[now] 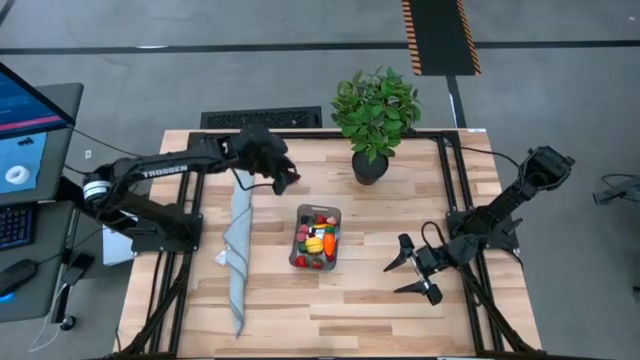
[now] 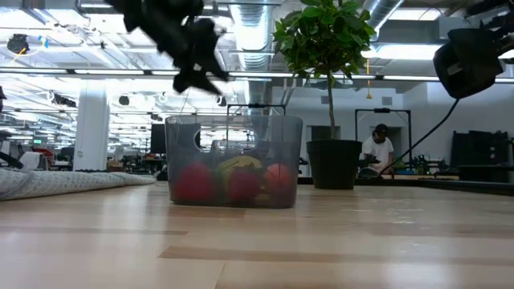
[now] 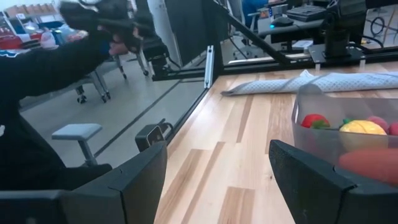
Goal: Pick and placing Produce into tupperware
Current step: Put the strawberry into the bin
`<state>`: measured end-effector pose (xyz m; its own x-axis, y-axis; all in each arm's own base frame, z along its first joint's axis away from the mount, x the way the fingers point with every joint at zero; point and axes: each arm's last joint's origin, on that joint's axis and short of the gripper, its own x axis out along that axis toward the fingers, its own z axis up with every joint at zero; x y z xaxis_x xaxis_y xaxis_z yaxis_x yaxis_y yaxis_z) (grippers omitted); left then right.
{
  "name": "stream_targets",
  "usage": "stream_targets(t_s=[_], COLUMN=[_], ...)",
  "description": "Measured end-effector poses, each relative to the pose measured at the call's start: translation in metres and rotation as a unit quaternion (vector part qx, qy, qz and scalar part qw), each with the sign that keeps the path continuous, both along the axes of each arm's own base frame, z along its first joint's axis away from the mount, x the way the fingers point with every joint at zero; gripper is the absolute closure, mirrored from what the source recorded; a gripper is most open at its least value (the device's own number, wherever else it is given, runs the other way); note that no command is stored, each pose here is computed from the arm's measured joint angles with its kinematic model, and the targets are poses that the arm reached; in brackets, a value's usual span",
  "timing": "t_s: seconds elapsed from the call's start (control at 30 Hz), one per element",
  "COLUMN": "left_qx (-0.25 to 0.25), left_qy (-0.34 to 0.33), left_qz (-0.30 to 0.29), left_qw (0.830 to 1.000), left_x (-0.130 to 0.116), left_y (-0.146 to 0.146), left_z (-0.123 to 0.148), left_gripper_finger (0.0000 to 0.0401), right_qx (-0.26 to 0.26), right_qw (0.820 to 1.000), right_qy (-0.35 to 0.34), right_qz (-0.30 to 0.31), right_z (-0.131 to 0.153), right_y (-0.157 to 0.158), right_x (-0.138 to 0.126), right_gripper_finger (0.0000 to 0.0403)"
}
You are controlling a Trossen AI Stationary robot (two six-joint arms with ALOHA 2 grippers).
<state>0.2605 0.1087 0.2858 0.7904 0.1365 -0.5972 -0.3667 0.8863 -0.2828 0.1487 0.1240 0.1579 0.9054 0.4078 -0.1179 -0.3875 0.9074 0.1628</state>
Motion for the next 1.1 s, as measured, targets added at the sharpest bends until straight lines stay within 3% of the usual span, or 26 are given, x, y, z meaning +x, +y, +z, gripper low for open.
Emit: stream_targets(t_s=[0.23,0.43,0.6,1.1], left_qx=[-0.019,-0.058,-0.042,-0.045], left_qy=[0.030,0.049,0.082,0.124], left_qz=[0.070,0.127,0.155,0.086], left_qw=[0.997,0.989,0.984,0.988], left_x=[-0.032,-0.047,-0.047,-0.010], left_y=[0.038,0.049,0.048,0.026], left_z=[-0.045,-0.060,-0.066,-0.099], left_gripper_finger=[0.0211,0.0223,0.0225,0.0225], right_qx=[-0.001,-0.006,-0.016,-0.012], right_qw=[1.000,0.999,0.998,0.998], right_qy=[0.000,0.006,0.018,0.019], right_qz=[-0.012,-0.038,-0.058,-0.058], right_z=[0.000,-0.001,-0.004,-0.004], right_y=[-0.004,-0.012,-0.019,-0.019], right_x=[0.003,0.009,0.013,0.013], right_gripper_finger=[0.0096,0.0096,0.0096,0.0096])
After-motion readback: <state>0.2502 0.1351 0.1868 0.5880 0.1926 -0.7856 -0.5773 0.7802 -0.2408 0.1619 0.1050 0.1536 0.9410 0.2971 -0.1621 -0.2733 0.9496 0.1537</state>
